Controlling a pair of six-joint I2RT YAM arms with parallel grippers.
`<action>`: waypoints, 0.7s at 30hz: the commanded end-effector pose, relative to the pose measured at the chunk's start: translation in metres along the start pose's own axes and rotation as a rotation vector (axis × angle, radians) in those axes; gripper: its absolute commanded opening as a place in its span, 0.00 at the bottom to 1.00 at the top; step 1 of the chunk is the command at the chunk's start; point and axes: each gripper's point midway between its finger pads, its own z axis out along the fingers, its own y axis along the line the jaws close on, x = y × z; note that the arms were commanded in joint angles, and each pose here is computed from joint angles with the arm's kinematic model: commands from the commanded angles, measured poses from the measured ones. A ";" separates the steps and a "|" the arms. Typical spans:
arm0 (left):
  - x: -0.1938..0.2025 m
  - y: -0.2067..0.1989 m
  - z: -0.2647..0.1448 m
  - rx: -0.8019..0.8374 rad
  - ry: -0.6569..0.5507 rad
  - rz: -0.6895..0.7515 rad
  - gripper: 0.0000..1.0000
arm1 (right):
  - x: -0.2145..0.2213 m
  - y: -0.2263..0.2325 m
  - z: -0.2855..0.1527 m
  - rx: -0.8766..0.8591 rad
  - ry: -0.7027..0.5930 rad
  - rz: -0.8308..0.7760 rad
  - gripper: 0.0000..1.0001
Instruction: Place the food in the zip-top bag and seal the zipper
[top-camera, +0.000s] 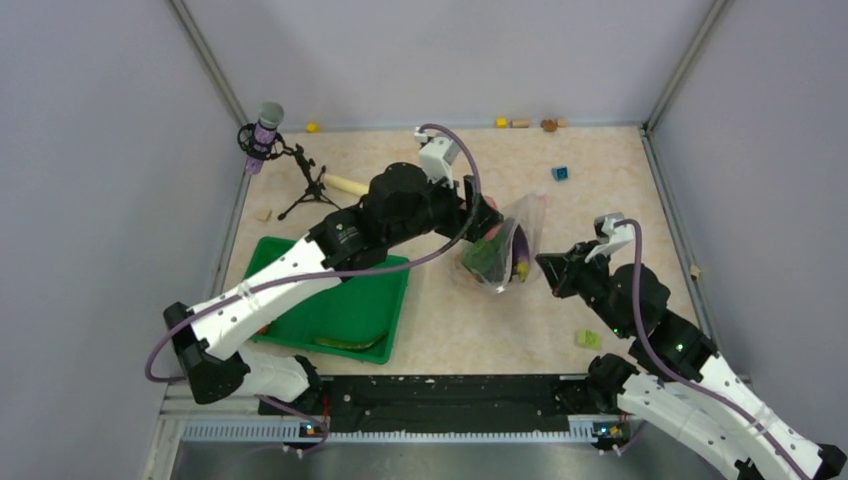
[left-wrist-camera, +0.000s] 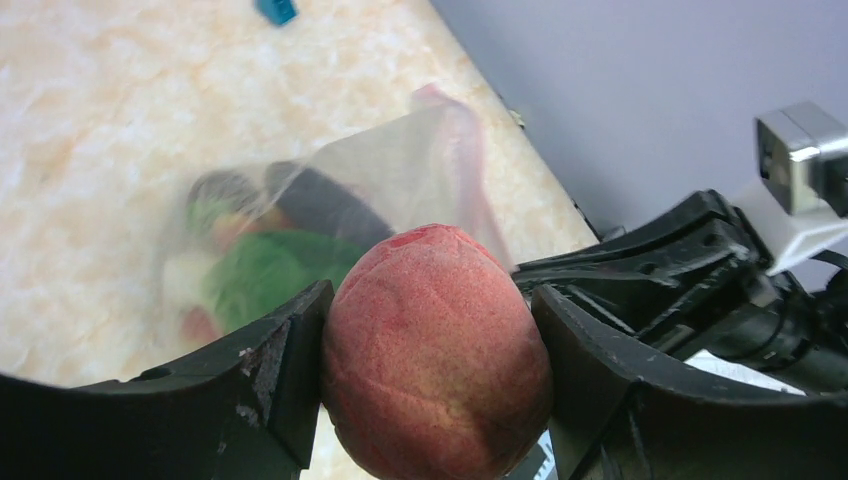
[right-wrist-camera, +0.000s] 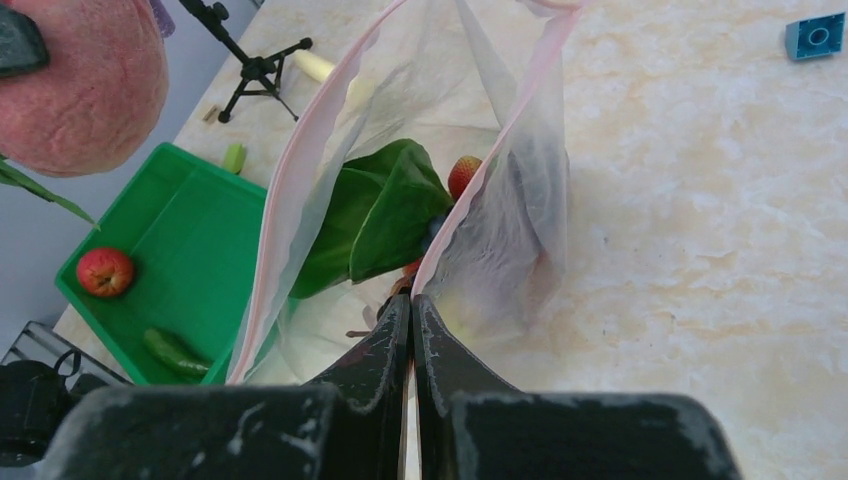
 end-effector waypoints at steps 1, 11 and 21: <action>-0.015 -0.049 0.008 0.153 -0.018 0.145 0.26 | -0.021 0.011 0.000 -0.052 -0.082 0.013 0.00; 0.007 -0.106 0.034 0.390 0.051 0.227 0.28 | -0.030 0.010 -0.008 -0.062 -0.137 0.024 0.00; 0.022 -0.096 0.069 0.349 0.078 0.241 0.29 | -0.028 0.012 -0.007 -0.066 -0.121 0.021 0.00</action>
